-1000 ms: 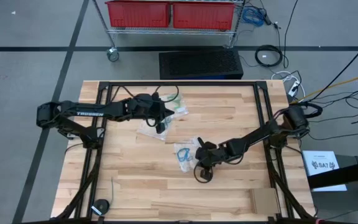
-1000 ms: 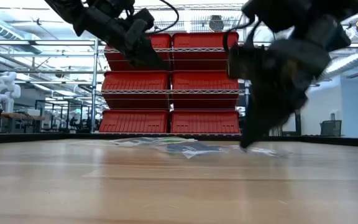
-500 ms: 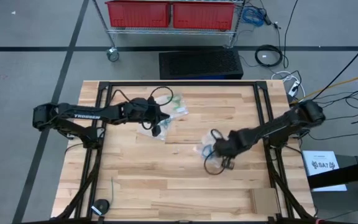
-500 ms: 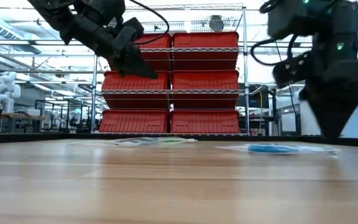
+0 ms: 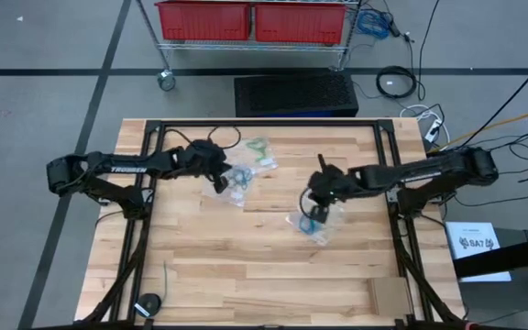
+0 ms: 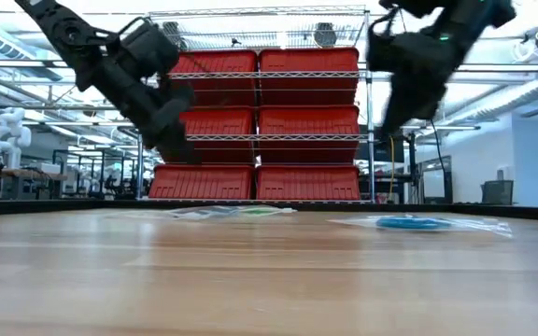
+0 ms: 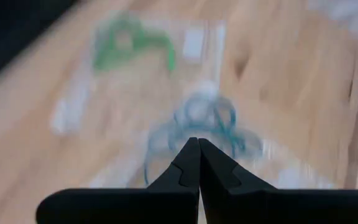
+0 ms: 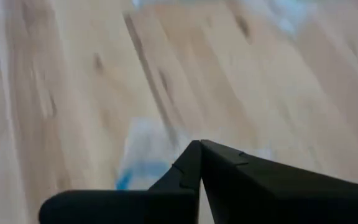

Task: Sort rubber bands
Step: Close the center transparent bags

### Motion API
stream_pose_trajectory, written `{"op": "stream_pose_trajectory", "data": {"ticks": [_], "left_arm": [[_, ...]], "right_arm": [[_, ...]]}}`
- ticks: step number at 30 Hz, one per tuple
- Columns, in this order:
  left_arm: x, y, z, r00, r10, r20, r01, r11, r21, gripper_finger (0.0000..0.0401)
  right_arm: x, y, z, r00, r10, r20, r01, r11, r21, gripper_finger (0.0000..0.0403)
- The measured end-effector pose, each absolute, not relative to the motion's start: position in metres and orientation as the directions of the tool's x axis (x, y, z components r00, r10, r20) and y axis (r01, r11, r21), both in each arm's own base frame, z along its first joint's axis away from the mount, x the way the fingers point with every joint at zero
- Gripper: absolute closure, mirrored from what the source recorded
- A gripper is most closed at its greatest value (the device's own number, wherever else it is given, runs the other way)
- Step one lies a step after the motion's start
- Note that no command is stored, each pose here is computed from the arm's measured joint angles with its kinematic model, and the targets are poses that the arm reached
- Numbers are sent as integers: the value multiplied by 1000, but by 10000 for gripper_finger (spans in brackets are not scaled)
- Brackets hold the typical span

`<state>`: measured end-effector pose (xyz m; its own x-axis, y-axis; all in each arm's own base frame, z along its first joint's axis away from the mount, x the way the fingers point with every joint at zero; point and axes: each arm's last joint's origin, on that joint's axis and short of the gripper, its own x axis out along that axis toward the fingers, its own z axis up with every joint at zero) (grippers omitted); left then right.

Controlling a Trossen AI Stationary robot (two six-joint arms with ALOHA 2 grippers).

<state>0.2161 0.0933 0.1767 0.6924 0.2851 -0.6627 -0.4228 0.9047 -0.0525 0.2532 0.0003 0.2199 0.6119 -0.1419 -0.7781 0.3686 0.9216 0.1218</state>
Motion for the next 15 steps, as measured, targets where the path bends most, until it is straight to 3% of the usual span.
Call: {"op": "stream_pose_trajectory", "data": {"ticks": [6,11,15], "left_arm": [[208,82,166,590,221,-777,-438,896,-77,399],[212,70,165,572,253,-780,-441,897,-33,399],[216,61,171,612,268,-744,-428,904,-27,399]], "right_arm": [[304,-12,198,770,-171,-615,208,978,-12,393],[337,-18,169,855,-185,-484,59,963,-264,340],[358,-19,140,843,-196,-501,-57,894,-445,292]]}}
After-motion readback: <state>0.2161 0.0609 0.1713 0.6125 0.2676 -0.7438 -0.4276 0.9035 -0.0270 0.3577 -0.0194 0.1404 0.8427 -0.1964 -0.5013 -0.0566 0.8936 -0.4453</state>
